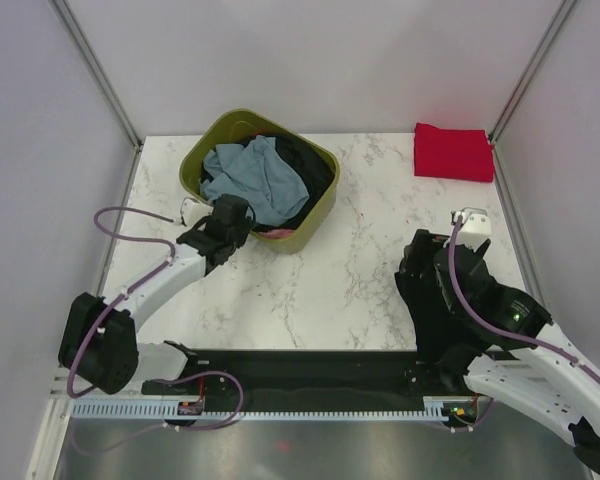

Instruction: Fold and stack the t-shirts

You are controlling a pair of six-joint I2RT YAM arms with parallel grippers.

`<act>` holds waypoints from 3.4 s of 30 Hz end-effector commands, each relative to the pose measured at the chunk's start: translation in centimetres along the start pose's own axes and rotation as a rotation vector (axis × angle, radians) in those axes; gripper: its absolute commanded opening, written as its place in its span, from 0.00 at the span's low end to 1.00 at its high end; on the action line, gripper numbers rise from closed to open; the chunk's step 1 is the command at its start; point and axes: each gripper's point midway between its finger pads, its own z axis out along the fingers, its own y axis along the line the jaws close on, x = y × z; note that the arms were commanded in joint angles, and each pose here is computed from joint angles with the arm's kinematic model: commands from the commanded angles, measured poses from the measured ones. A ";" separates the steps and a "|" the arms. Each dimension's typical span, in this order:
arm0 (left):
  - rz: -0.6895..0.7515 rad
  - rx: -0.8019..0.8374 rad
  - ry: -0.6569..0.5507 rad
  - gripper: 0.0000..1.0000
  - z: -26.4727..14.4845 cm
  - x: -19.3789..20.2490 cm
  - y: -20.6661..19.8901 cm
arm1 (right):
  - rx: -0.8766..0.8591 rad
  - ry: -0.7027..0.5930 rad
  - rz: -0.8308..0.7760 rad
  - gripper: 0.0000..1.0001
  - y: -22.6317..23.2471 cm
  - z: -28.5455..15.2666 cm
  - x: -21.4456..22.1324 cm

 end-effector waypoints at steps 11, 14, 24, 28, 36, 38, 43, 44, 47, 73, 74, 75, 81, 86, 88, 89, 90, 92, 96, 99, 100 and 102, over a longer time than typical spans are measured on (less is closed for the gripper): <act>-0.439 0.072 -0.267 0.02 10.8 -14.3 -9.6 | -0.032 0.027 -0.002 0.98 0.8 0.1 0.5; -0.397 0.049 -0.292 0.02 13.0 -15.5 -10.5 | -0.028 0.034 -0.006 0.98 0.8 0.3 0.8; -0.279 0.199 -0.126 0.38 15.7 -14.3 -19.0 | 0.003 0.056 -0.034 0.98 0.8 1.1 1.6; -0.274 0.270 -0.071 0.51 15.0 -12.3 -21.1 | 0.011 0.057 -0.039 0.98 0.9 1.4 1.8; -0.103 0.377 0.057 0.44 12.2 -8.6 -24.0 | 0.001 0.049 -0.035 0.98 0.8 1.2 1.6; 0.039 0.424 0.126 0.50 10.7 -7.5 -24.6 | 0.001 0.045 -0.034 0.98 0.9 1.3 1.5; 0.211 0.431 0.110 0.95 6.4 -7.9 -22.6 | 0.003 0.077 -0.058 0.98 1.5 2.1 2.4; 0.230 0.432 0.060 0.99 4.6 -9.2 -22.4 | 0.006 0.096 -0.068 0.98 1.8 2.5 2.8; 0.334 0.437 -0.032 0.99 2.3 -12.0 -22.0 | 0.029 0.123 -0.072 0.98 2.1 3.2 3.6; 0.816 0.372 -0.103 0.97 -11.5 -12.4 -7.0 | -0.170 0.277 -0.118 0.00 15.3 8.7 -2.9; 0.815 0.377 -0.107 0.97 -11.6 -12.5 -7.1 | -0.212 0.151 -0.061 0.00 16.3 6.5 -9.2; 0.815 0.378 -0.118 0.97 -11.9 -12.6 -7.0 | -0.189 0.113 -0.056 0.00 15.5 5.3 -11.2; 0.822 0.389 -0.154 0.98 -13.1 -13.2 -6.8 | -0.148 0.063 -0.036 0.00 11.6 2.0 -12.1; 0.834 0.413 -0.129 0.98 -13.8 -12.7 -6.8 | 0.054 0.193 -0.057 0.87 4.5 3.6 -0.7; 0.845 0.405 -0.116 0.98 -13.8 -12.5 -6.4 | 0.125 0.222 -0.002 0.98 2.2 3.5 2.4; 0.845 0.412 -0.116 0.98 -14.1 -12.4 -6.3 | 0.124 0.267 0.003 0.98 1.3 3.2 4.8; 0.847 0.409 -0.113 0.98 -14.0 -12.3 -6.1 | 0.118 0.284 0.014 0.98 1.1 3.1 5.7; 0.847 0.394 -0.098 0.98 -13.5 -12.0 -5.4 | 0.090 0.285 0.061 0.98 1.0 2.3 6.1; 0.850 0.380 -0.026 0.96 -12.1 -10.4 -4.1 | -0.007 0.150 0.145 0.98 1.3 0.4 2.0; 0.855 0.372 -0.003 0.95 -11.6 -9.8 -3.2 | -0.042 0.091 0.135 0.98 1.4 -0.7 -0.4; 0.859 0.360 0.002 0.95 -11.3 -9.7 -2.6 | -0.050 0.098 0.125 0.98 1.7 -0.7 -0.5; 0.872 0.346 0.003 0.95 -10.9 -9.6 -1.9 | -0.060 0.156 0.090 0.94 2.6 0.1 0.6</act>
